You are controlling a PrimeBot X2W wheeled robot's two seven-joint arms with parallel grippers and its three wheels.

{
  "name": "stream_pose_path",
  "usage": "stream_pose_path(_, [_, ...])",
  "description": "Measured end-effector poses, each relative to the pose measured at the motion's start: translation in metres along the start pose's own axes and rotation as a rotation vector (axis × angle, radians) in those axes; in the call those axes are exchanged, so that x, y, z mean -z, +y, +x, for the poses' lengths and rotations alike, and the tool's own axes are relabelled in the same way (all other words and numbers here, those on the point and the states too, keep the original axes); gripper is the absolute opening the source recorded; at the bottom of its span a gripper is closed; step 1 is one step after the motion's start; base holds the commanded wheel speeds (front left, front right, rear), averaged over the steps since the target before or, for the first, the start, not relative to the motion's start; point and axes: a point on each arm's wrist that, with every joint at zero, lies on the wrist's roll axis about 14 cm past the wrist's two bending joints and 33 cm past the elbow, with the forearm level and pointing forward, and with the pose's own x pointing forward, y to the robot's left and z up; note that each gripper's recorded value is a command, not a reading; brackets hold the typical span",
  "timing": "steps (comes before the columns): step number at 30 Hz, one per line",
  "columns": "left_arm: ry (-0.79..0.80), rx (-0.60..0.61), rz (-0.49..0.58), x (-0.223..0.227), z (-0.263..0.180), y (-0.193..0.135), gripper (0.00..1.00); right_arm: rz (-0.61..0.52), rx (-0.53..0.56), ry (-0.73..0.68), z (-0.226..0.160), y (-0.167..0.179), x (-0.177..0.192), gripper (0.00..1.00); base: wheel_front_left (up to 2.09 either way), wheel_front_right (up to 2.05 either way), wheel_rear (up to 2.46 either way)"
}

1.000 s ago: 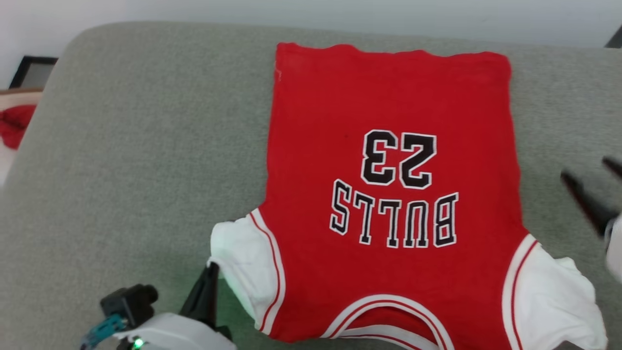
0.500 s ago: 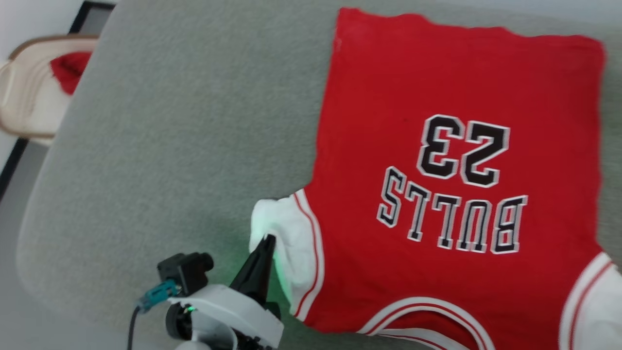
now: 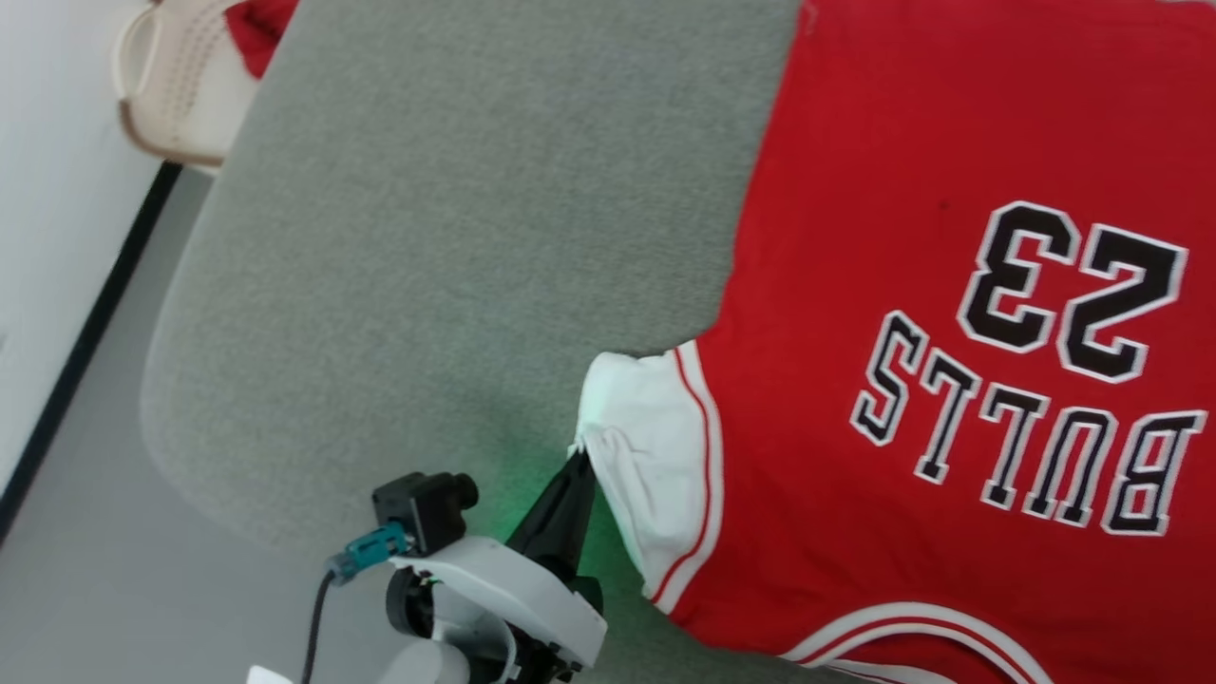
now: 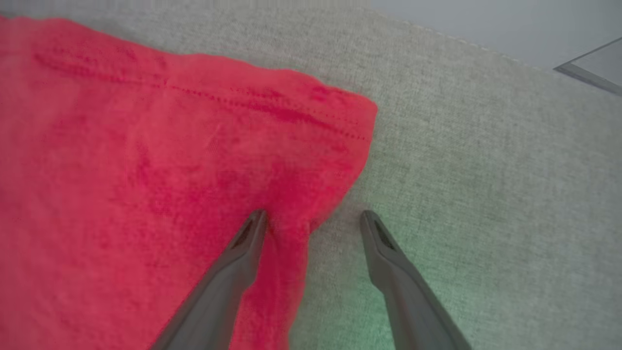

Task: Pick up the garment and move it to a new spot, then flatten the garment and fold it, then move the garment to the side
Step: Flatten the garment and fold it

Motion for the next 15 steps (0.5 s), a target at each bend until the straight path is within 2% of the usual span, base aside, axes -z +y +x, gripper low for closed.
stream_pose_path(5, [0.004, -0.029, -0.005, 0.003, -0.001, 0.01, 0.0, 0.027, 0.009, 0.056, 0.017, 0.002, -0.002, 1.0, 0.0, 0.0, 0.0])
stream_pose_path(7, [0.006, -0.041, -0.007, 0.005, -0.001, 0.013, 0.0, 0.043, 0.011, 0.097, 0.022, 0.003, 0.001, 0.0, 0.0, 0.0, 0.0])
stream_pose_path(15, [0.0, -0.051, -0.012, 0.005, 0.001, 0.017, 0.0, 0.038, 0.014, 0.116, 0.022, 0.011, -0.001, 0.0, 0.0, 0.0, 0.0])
